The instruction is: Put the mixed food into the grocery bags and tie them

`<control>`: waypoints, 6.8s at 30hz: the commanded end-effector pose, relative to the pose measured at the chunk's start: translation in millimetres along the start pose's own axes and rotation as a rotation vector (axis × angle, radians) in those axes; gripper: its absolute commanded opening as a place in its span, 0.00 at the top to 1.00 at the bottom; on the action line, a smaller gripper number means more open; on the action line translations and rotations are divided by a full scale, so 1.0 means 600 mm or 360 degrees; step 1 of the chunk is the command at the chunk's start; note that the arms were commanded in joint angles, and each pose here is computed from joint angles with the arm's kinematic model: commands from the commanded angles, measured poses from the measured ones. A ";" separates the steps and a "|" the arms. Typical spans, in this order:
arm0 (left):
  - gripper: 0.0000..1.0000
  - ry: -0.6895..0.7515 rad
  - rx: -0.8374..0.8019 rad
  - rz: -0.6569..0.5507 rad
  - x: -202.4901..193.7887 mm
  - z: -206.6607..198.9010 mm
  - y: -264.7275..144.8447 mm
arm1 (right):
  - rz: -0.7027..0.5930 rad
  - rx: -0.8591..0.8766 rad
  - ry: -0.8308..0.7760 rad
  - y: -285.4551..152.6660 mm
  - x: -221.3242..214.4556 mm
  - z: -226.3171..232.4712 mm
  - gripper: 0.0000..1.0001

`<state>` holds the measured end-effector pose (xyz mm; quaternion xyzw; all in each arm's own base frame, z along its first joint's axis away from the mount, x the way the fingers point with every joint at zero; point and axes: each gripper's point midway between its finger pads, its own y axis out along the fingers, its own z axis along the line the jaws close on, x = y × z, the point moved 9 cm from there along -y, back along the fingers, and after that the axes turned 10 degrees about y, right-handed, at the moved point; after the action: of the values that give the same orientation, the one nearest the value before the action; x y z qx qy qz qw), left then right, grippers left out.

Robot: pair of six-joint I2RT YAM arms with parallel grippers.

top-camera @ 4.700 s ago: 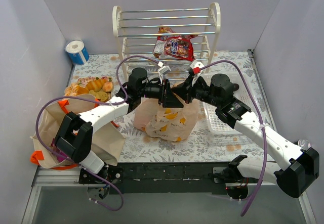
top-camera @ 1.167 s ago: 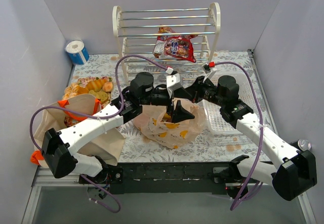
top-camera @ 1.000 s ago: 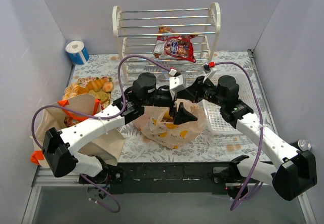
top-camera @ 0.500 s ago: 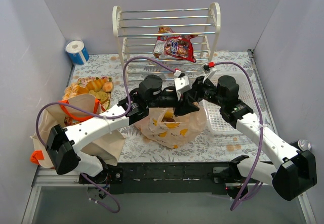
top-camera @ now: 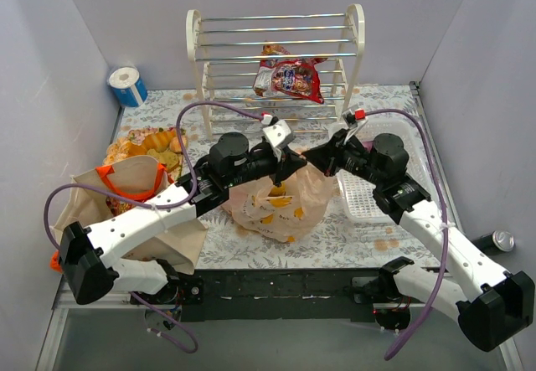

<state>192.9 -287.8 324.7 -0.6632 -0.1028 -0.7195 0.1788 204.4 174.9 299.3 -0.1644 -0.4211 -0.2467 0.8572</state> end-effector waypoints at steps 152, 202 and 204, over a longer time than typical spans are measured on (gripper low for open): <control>1.00 -0.0443 -0.0145 -0.0247 -0.088 0.044 -0.105 | 0.0484 0.0128 -0.0057 0.068 -0.087 0.050 0.42; 1.00 -0.0639 0.0170 0.0014 -0.166 0.066 -0.059 | 0.0372 -0.0267 -0.0592 -0.002 -0.061 0.064 0.34; 1.00 -0.0594 0.0163 -0.0024 -0.167 0.061 -0.065 | 0.0398 -0.0217 -0.0498 -0.006 -0.050 0.045 0.39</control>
<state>221.6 -231.7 211.2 -0.8149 -0.1388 -0.5216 0.2111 166.3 202.5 269.9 -0.3812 -0.5189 -0.1609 0.7480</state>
